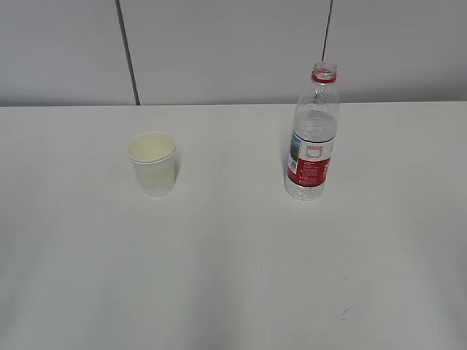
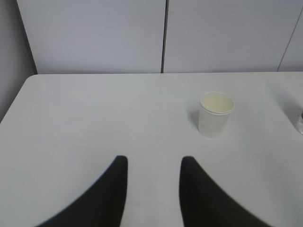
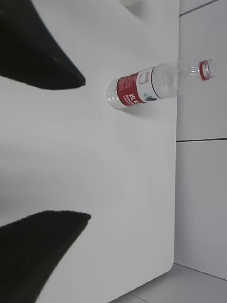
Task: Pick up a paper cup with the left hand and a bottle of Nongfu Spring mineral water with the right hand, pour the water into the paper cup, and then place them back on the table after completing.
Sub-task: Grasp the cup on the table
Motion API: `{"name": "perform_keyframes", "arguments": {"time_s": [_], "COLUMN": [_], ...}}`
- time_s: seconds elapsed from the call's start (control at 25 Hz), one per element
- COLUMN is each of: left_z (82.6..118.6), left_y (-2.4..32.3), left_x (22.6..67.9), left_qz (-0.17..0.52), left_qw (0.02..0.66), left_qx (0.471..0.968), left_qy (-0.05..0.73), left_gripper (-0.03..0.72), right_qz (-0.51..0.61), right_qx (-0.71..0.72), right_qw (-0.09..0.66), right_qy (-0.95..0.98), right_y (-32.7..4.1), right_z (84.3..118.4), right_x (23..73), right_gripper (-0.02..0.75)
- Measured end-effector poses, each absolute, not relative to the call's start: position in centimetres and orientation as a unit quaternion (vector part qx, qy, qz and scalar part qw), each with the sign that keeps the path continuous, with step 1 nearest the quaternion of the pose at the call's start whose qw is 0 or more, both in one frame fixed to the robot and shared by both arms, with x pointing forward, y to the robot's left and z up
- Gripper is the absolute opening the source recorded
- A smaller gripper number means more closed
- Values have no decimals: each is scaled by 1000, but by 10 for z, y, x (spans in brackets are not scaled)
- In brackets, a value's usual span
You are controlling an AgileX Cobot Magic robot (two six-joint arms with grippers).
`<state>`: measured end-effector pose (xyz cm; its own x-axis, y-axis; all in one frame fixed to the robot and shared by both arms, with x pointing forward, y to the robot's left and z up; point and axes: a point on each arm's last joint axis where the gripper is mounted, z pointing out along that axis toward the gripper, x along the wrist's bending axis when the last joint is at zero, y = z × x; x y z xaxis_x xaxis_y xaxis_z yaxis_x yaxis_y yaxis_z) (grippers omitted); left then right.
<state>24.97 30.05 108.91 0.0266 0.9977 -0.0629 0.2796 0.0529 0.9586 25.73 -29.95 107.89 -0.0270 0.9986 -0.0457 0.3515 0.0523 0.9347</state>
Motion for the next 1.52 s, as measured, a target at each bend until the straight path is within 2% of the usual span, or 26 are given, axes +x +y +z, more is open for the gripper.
{"name": "perform_keyframes", "arguments": {"time_s": [0.24,0.6,0.8,1.08,1.52], "left_z": [1098,1105,1066,1014,964], "left_y": [298,296,295,293,276], "left_x": [300,364,398,425,466], "left_qz": [390,428,420,434,386], "left_qw": [443,483,466,473,515], "left_qx": [563,530,544,549,583], "left_qy": [578,549,558,535,496], "left_gripper": [238,238,238,238,238], "right_qz": [384,405,390,406,430], "right_qx": [572,557,567,558,536], "right_qw": [396,414,398,410,424], "right_qy": [608,595,606,596,590], "right_y": [-297,-295,-294,-293,-290], "right_z": [1085,1082,1067,1052,1004], "right_x": [314,388,414,445,466], "right_gripper": [586,586,587,587,586]}}
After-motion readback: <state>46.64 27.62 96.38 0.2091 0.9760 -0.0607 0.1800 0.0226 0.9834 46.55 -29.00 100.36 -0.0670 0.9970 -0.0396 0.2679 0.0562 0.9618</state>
